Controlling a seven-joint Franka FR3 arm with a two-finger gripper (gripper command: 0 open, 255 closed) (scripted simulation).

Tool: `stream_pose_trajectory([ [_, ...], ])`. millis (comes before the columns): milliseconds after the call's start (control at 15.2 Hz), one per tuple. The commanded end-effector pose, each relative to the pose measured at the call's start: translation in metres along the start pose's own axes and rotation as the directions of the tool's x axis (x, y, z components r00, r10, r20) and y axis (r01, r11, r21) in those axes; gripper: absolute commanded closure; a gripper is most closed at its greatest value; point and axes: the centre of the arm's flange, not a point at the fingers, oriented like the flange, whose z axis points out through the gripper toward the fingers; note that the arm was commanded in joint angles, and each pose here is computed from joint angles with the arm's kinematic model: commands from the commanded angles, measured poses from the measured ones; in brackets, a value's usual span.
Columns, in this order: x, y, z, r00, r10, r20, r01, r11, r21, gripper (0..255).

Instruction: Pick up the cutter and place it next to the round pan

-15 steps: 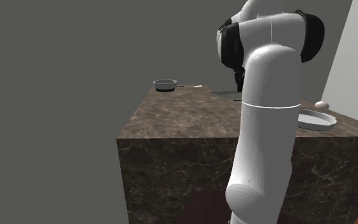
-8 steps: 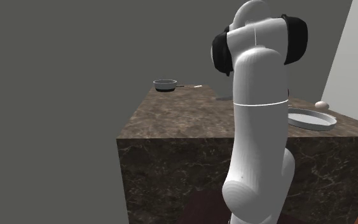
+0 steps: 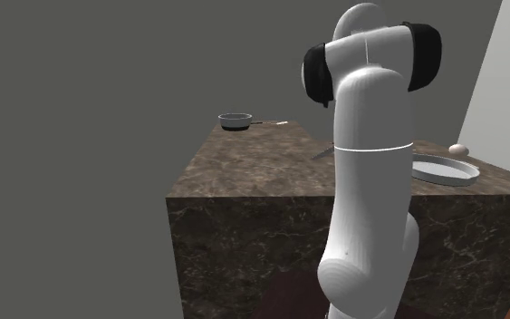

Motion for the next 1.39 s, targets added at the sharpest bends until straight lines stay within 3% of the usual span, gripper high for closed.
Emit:
stream_pose_trajectory([
  [0,0.001,0.000,0.015,1.000,-0.001,-0.002,0.001,1.000,0.011,255],
  [264,0.002,0.000,0.033,1.000,-0.001,-0.002,0.001,1.000,0.011,255],
  [726,0.002,0.000,0.033,1.000,-0.001,-0.002,0.001,1.000,0.011,255],
  [792,0.002,0.000,0.034,1.000,-0.001,-0.002,0.001,1.000,0.011,0],
  [1122,0.002,0.000,0.033,1.000,-0.001,-0.002,0.001,1.000,0.011,0],
  [1320,0.002,0.001,-0.006,1.000,-0.001,-0.002,0.001,1.000,0.011,0],
])
